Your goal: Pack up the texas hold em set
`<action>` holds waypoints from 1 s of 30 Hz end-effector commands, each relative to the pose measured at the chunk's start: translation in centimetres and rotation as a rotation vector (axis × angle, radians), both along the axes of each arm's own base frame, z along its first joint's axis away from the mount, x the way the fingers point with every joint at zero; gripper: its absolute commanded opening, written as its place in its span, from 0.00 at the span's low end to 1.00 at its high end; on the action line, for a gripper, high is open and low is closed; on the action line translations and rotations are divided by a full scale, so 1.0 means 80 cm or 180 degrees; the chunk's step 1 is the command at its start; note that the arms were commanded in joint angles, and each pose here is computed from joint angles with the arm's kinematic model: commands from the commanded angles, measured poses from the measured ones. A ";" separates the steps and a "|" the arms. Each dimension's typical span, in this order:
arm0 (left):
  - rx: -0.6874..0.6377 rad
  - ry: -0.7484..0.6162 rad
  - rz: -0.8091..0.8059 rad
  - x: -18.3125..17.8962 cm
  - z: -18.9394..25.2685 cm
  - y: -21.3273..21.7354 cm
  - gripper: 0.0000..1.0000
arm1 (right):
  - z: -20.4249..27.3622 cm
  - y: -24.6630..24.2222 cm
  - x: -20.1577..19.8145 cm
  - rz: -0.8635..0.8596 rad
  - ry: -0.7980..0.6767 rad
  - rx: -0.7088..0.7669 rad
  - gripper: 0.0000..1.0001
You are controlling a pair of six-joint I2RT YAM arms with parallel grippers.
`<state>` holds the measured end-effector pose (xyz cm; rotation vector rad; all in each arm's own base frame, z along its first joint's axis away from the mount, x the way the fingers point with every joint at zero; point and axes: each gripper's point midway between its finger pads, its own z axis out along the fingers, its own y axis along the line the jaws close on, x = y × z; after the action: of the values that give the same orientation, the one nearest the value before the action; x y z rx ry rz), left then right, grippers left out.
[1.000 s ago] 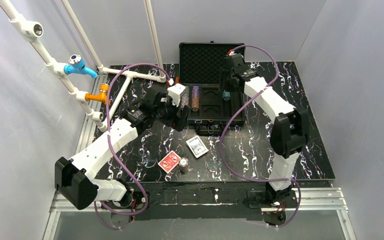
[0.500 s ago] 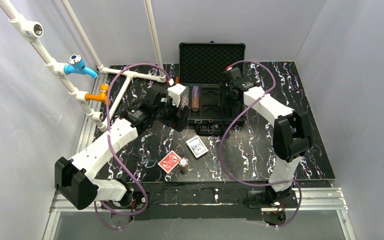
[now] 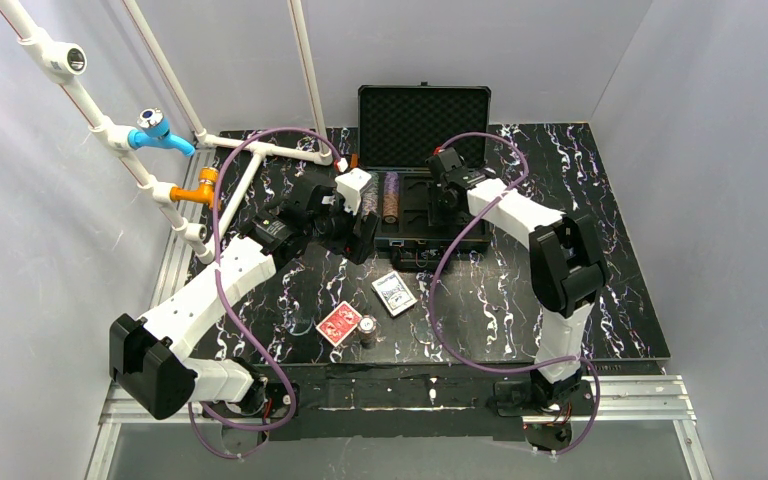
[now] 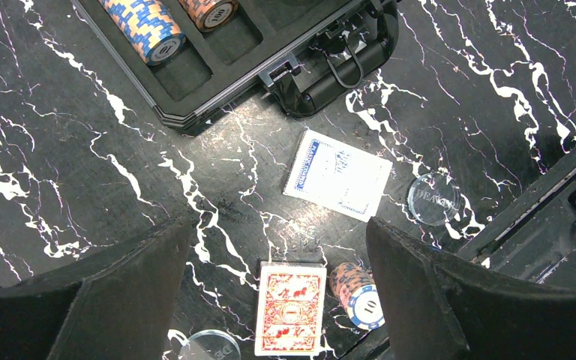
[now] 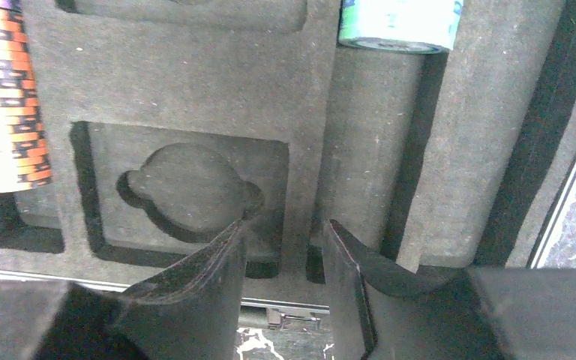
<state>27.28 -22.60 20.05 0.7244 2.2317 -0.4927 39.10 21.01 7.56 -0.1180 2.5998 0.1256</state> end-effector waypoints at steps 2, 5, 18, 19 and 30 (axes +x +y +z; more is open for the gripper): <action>-0.0016 -0.0022 -0.0064 -0.003 0.007 -0.003 0.85 | -0.002 -0.013 -0.005 -0.0051 -0.0044 -0.0273 0.46; -0.0015 -0.0019 -0.0065 -0.003 0.007 -0.003 0.85 | -0.007 -0.012 -0.013 -0.0026 -0.0013 -0.0343 0.45; -0.0013 -0.0008 -0.0064 -0.003 0.005 -0.004 0.85 | -0.029 -0.007 -0.060 0.0082 0.0116 -0.0483 0.42; -0.0015 -0.0009 -0.0068 -0.003 0.005 -0.004 0.85 | -0.030 -0.007 -0.064 0.0084 0.0127 -0.0483 0.42; -0.0018 0.0007 -0.0083 -0.005 0.004 -0.006 0.84 | -0.029 -0.003 -0.094 0.0151 0.0186 -0.0420 0.43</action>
<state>27.18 -22.72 20.06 0.7288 2.2311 -0.4995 36.95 20.95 6.66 -0.1227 2.5034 -0.0159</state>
